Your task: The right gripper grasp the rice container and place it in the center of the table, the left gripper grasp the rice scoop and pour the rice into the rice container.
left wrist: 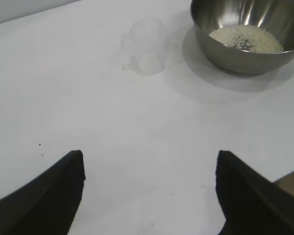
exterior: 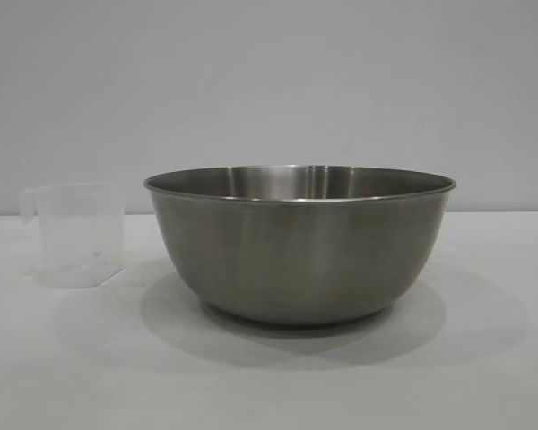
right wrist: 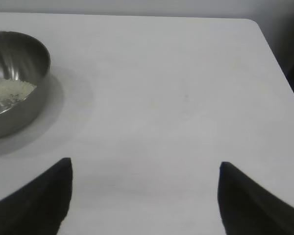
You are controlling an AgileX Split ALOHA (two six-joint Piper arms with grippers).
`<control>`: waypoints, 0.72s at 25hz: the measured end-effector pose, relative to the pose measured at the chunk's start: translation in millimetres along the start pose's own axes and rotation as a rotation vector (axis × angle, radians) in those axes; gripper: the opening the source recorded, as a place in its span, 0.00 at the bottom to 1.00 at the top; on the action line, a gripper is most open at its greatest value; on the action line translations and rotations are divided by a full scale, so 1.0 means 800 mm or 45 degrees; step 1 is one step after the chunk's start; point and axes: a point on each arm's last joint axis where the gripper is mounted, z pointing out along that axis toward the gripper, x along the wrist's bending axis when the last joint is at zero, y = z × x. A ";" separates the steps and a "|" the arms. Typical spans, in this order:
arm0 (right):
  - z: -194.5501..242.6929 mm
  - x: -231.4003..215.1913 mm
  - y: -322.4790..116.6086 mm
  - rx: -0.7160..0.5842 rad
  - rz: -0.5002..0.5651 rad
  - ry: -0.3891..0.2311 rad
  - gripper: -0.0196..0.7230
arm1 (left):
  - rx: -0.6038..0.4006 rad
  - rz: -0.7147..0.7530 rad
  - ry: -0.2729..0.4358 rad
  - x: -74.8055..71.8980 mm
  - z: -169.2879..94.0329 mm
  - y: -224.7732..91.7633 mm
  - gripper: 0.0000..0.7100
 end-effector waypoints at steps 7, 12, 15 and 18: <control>0.000 0.000 0.000 0.000 0.000 0.000 0.75 | 0.000 0.000 0.000 0.000 0.000 0.000 0.66; 0.000 0.000 0.000 0.000 0.000 0.000 0.75 | 0.001 -0.021 0.040 0.000 0.000 0.000 0.66; 0.000 0.000 0.000 0.000 0.000 0.000 0.75 | 0.003 -0.074 0.132 -0.001 -0.001 0.000 0.66; 0.000 0.000 0.000 0.000 0.000 0.000 0.75 | 0.007 -0.147 0.257 -0.003 -0.001 0.000 0.66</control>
